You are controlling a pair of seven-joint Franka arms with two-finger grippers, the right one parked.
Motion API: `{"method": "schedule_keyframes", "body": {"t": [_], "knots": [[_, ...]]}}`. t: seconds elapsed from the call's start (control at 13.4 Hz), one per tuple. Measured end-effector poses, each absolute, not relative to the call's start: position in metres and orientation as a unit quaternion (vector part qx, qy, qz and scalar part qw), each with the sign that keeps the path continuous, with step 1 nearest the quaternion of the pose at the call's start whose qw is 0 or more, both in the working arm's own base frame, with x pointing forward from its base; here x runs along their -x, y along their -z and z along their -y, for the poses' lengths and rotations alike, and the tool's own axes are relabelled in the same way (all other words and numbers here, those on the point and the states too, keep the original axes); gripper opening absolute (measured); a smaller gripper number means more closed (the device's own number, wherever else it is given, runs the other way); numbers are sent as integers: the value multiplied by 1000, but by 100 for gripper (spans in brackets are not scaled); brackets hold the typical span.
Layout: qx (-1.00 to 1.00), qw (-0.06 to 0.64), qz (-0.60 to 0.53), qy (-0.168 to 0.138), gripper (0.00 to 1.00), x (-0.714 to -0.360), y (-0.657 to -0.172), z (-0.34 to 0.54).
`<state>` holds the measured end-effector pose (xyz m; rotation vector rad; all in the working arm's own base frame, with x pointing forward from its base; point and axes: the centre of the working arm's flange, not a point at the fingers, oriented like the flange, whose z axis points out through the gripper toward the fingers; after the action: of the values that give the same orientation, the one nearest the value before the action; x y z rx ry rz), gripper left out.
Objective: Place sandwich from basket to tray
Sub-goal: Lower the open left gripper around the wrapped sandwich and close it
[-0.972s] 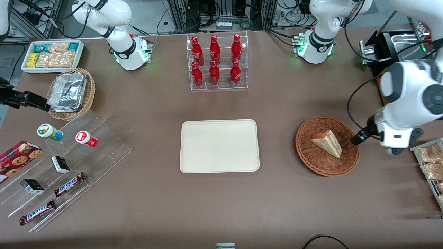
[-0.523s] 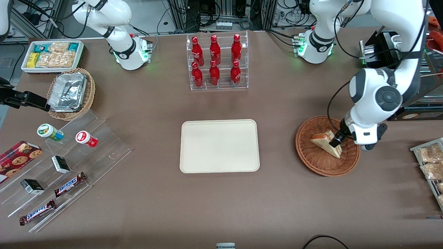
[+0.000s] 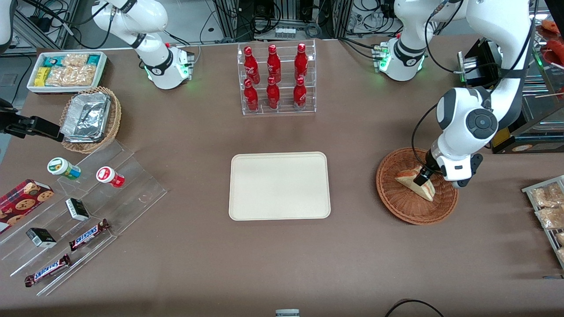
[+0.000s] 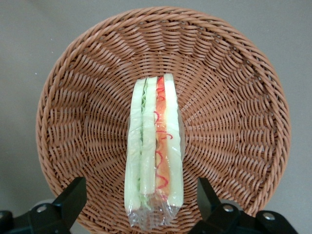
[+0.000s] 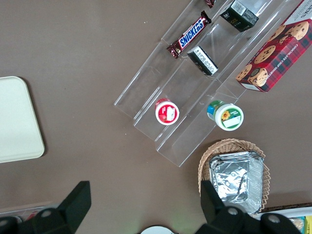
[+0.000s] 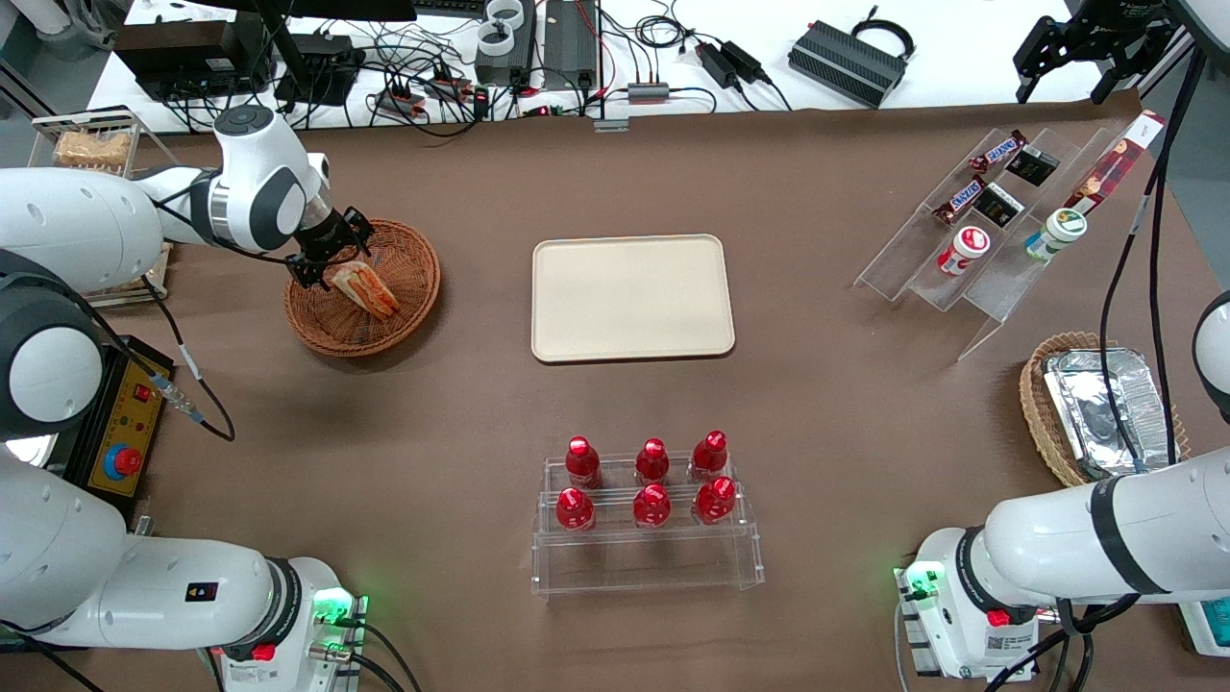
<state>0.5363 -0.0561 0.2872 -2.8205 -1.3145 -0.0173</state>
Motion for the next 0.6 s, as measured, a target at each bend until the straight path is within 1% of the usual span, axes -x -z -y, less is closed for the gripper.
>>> {"method": "schedule_keyframes", "body": {"t": [0.45,0.6], "knots": [[904,11,427,8,100,-538,-263,57],[900,11,435,7,96,-538,-258,57]]}}
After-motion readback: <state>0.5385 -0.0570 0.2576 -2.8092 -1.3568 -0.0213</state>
